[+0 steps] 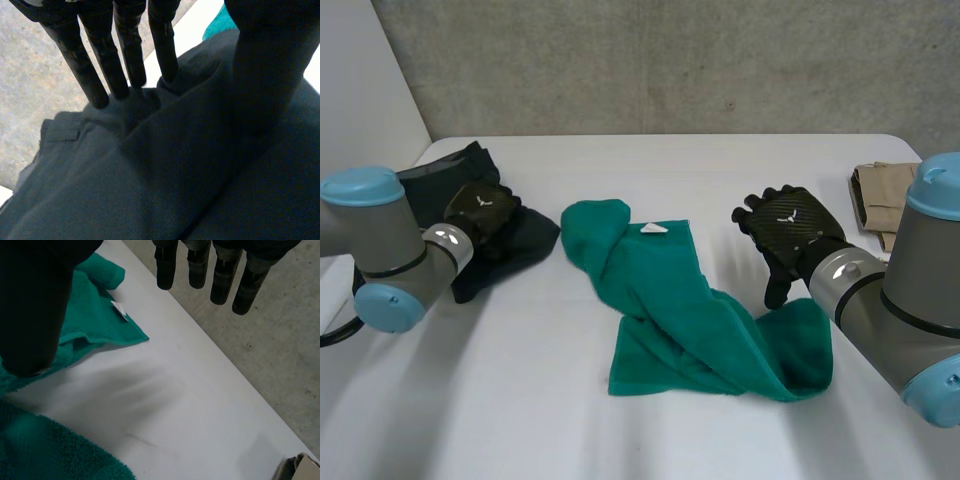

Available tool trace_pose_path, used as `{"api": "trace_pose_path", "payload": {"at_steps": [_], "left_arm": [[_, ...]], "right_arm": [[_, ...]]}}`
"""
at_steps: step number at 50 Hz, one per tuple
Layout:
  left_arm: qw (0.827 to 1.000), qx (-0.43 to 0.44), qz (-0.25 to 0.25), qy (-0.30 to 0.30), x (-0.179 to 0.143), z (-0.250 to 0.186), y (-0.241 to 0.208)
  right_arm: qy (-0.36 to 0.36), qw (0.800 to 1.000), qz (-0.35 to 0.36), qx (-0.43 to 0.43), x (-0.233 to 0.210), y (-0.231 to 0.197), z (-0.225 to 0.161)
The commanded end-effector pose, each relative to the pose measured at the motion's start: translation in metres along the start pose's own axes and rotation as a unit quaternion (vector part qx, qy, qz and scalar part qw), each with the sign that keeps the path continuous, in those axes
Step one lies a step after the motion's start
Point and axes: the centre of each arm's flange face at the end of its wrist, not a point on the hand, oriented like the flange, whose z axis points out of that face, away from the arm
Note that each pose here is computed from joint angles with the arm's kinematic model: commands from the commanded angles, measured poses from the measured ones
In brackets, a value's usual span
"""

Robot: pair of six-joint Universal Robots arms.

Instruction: Fold the laundry.

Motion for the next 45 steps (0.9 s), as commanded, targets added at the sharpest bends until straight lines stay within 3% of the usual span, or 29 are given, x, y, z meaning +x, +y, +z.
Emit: {"api": "trace_pose_path", "payload": {"at_steps": [1, 5, 10, 17, 20, 26, 31, 38, 45], "left_arm": [[0.999, -0.020, 0.008, -0.042, -0.009, 0.008, 0.007], [0.989, -0.054, 0.048, -0.125, -0.032, 0.006, 0.006], [0.963, -0.065, 0.135, -0.223, -0.078, 0.003, -0.001], [0.927, -0.116, 0.240, -0.265, -0.120, -0.003, 0.024], [0.924, -0.120, 0.250, -0.264, -0.118, -0.003, 0.027], [0.930, -0.127, 0.248, -0.239, -0.098, -0.006, 0.032], [0.939, -0.103, 0.232, -0.233, -0.082, -0.012, 0.011], [0.963, -0.017, 0.143, -0.228, -0.061, -0.045, -0.051], [0.988, 0.017, 0.046, -0.145, -0.025, -0.067, -0.069]], "right_arm": [[0.001, 1.000, 0.001, -0.003, 0.001, 0.003, 0.000], [0.001, 1.000, 0.001, -0.003, 0.001, 0.003, 0.000], [0.002, 1.000, -0.001, -0.001, 0.001, 0.002, 0.001], [-0.002, 1.000, -0.002, -0.001, -0.002, 0.001, -0.001], [-0.003, 1.000, -0.002, 0.000, -0.002, 0.001, -0.001], [-0.002, 1.000, -0.002, 0.001, -0.002, 0.000, 0.000], [0.000, 1.000, -0.001, 0.000, 0.000, 0.001, 0.000], [0.003, 1.000, 0.001, 0.002, 0.003, 0.001, 0.001], [-0.001, 1.000, 0.001, 0.001, 0.001, 0.001, 0.000]]}}
